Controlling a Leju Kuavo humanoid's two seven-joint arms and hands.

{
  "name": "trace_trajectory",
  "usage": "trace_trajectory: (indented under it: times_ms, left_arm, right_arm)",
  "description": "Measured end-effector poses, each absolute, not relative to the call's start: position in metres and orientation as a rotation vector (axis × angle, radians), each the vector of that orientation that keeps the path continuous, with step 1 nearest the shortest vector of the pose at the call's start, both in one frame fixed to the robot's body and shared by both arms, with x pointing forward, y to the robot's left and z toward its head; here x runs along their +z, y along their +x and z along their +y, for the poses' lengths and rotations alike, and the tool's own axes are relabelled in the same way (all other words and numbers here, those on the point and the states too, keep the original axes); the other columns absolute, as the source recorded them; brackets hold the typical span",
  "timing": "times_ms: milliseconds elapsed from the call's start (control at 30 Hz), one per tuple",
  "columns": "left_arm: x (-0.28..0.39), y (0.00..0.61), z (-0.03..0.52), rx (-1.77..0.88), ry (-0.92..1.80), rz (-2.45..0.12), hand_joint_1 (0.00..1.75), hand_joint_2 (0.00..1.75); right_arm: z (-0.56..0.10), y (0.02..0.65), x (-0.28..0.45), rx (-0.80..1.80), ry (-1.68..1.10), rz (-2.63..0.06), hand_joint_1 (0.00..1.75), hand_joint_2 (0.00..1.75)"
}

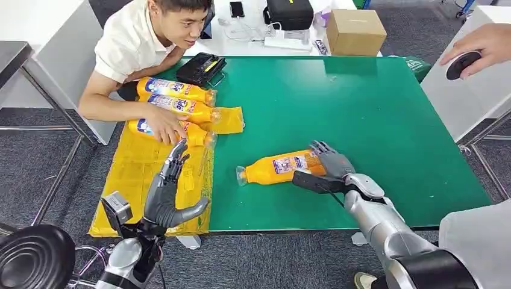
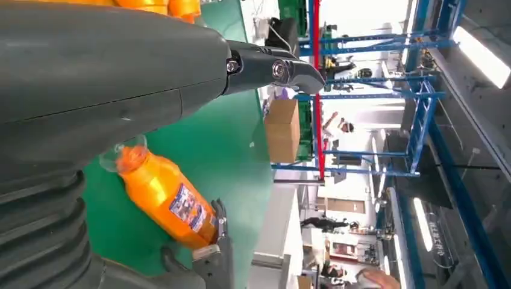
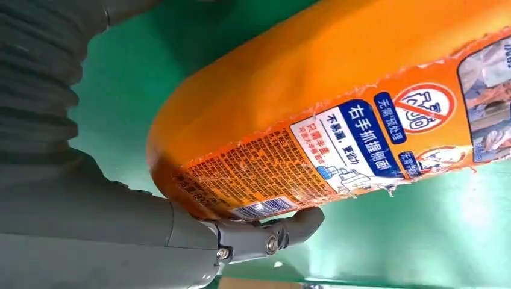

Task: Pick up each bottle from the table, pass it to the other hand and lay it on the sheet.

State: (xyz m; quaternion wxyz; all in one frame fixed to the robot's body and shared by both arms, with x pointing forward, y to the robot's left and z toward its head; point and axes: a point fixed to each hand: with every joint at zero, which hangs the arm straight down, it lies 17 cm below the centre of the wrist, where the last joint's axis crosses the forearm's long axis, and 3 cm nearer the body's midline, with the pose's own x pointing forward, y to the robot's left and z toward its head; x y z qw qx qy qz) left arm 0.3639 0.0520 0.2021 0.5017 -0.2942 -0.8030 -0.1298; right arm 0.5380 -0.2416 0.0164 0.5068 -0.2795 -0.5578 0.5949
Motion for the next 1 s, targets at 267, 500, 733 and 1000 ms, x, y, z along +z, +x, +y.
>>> trace_trajectory:
  times_ms: [267,500,733,1000]
  left_arm:
    - [0.203,0.360,0.046,-0.331,-0.732,-1.937,0.00,1.75]
    - [0.205,0.360,0.043,-0.339,-0.737,-1.939,0.00,1.75]
    - [0.209,0.362,0.042,-0.346,-0.738,-1.944,0.00,1.75]
    - [0.209,0.362,0.040,-0.351,-0.740,-1.944,0.00,1.75]
  right_arm:
    - [-0.232,0.535,0.012,1.469,-0.693,-1.339,0.00,1.75]
    - [-0.228,0.534,0.011,1.502,-0.709,-1.331,0.00,1.75]
    - [-0.225,0.538,0.015,1.565,-0.769,-1.322,0.00,1.75]
    - [-0.219,0.539,0.017,1.610,-0.782,-1.324,0.00,1.75]
